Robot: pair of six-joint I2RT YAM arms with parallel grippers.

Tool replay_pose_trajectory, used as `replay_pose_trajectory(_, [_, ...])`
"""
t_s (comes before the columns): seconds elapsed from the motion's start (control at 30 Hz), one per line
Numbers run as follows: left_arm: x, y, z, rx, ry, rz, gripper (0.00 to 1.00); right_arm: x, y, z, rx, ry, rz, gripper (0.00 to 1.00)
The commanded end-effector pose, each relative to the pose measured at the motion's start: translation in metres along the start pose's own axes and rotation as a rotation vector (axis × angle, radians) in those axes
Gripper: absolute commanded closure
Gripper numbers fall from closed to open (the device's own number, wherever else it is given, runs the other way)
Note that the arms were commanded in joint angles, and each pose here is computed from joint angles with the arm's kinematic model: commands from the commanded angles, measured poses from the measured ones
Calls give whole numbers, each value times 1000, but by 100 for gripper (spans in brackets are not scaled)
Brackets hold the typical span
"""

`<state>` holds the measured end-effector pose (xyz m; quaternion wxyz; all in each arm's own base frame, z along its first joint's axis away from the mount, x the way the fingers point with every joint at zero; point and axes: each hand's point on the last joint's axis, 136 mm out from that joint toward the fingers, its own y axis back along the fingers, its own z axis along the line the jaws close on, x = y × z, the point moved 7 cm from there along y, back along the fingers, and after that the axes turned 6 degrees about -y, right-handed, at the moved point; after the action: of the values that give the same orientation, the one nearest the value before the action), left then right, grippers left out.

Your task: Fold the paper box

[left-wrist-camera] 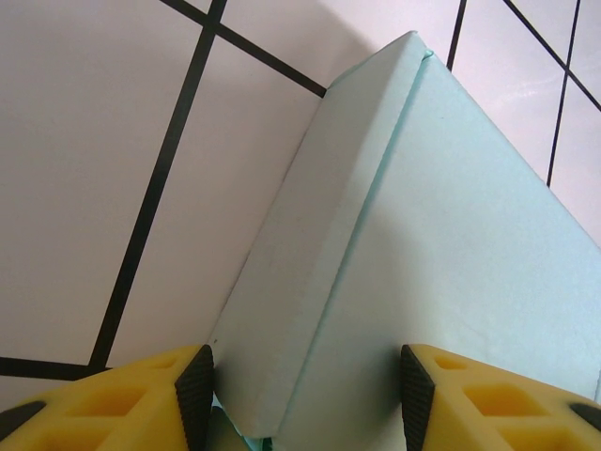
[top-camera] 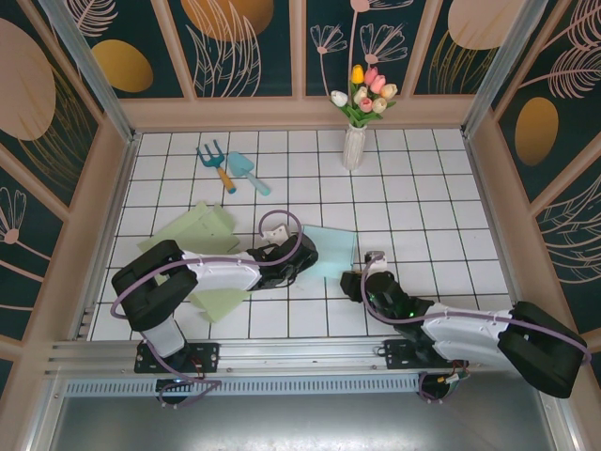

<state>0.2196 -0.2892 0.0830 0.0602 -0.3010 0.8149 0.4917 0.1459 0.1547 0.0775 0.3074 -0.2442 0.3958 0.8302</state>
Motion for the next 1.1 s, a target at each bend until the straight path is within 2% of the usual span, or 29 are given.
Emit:
replay_pose_trajectory(0.0, [39, -16, 84, -346, -130, 187, 46, 5, 1, -9, 29, 44, -7, 68])
replay_pose_trajectory(0.4, [40, -16, 86, -352, -142, 199, 46, 6, 1, -24, 85, 62, -62, 69])
replay_pose_trajectory(0.7, [41, -16, 85, -340, -154, 208, 46, 6, -16, -18, 143, 87, -13, 68])
replay_pose_trajectory(1.07, [39, -13, 84, -339, -159, 203, 46, -7, -26, -15, 162, 56, -38, 68])
